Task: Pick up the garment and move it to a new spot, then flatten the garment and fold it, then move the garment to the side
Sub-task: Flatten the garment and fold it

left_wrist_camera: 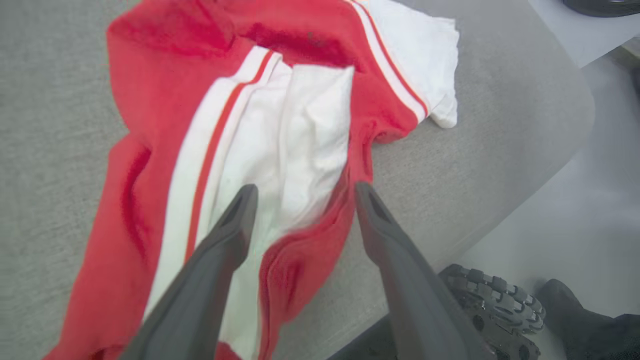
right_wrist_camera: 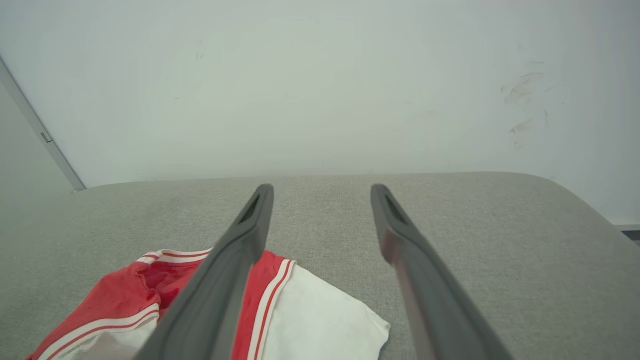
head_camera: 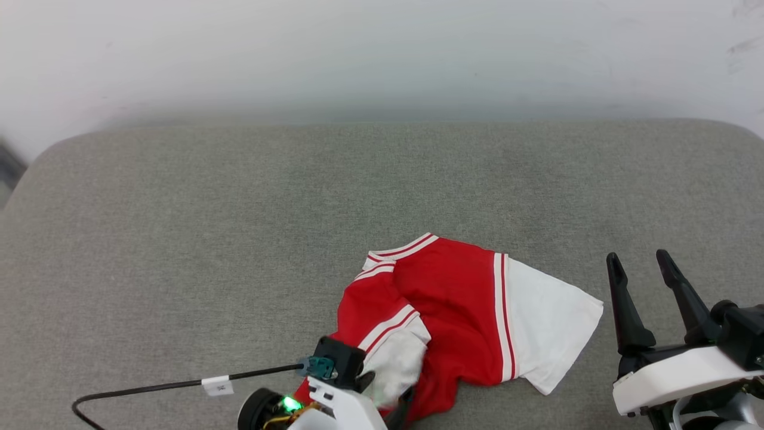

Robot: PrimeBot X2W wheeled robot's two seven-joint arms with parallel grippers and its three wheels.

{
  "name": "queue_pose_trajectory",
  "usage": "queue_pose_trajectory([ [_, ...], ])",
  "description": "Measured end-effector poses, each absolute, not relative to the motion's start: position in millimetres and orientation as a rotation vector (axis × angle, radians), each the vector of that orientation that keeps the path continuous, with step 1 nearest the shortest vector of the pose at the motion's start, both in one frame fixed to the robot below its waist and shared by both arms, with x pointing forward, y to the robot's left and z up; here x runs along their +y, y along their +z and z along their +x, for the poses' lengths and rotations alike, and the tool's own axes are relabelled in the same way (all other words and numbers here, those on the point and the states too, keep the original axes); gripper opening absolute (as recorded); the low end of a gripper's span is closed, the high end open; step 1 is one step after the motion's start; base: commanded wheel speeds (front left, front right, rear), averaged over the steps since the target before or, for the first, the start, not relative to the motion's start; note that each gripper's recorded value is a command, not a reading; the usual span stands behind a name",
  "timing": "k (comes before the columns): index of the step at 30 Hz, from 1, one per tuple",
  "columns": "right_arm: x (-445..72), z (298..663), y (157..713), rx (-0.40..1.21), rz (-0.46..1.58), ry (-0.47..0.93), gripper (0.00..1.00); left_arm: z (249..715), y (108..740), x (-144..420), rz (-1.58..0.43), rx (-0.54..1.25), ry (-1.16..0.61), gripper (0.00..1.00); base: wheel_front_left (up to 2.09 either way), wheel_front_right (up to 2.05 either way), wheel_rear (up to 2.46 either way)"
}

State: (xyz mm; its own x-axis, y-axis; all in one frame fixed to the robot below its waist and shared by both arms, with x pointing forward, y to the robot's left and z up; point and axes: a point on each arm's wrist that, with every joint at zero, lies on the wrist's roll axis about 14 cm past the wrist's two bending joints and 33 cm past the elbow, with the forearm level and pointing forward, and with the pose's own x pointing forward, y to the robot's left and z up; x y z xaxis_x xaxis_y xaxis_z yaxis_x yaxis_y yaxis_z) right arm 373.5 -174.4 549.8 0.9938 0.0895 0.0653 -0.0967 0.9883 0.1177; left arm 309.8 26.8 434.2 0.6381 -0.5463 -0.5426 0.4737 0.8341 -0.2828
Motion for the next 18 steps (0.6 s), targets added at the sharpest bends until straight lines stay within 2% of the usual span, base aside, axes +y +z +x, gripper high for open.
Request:
queue_pose_trajectory([
  [4,-173.1,370.1,549.9,-0.058,0.121,0.097,1.0,318.6,464.7,22.3,-0.098,0.54,-0.611,1.0,0.0,0.0,0.0],
  [8,-173.2,368.0,552.3,-0.064,0.123,0.098,1.0,315.7,477.2,15.7,-0.049,0.505,-0.666,1.0,0.0,0.0,0.0],
  [18,-175.8,374.9,542.1,-0.035,0.132,0.087,1.0,308.6,444.3,-16.7,0.162,0.642,-0.885,1.0,0.0,0.0,0.0],
])
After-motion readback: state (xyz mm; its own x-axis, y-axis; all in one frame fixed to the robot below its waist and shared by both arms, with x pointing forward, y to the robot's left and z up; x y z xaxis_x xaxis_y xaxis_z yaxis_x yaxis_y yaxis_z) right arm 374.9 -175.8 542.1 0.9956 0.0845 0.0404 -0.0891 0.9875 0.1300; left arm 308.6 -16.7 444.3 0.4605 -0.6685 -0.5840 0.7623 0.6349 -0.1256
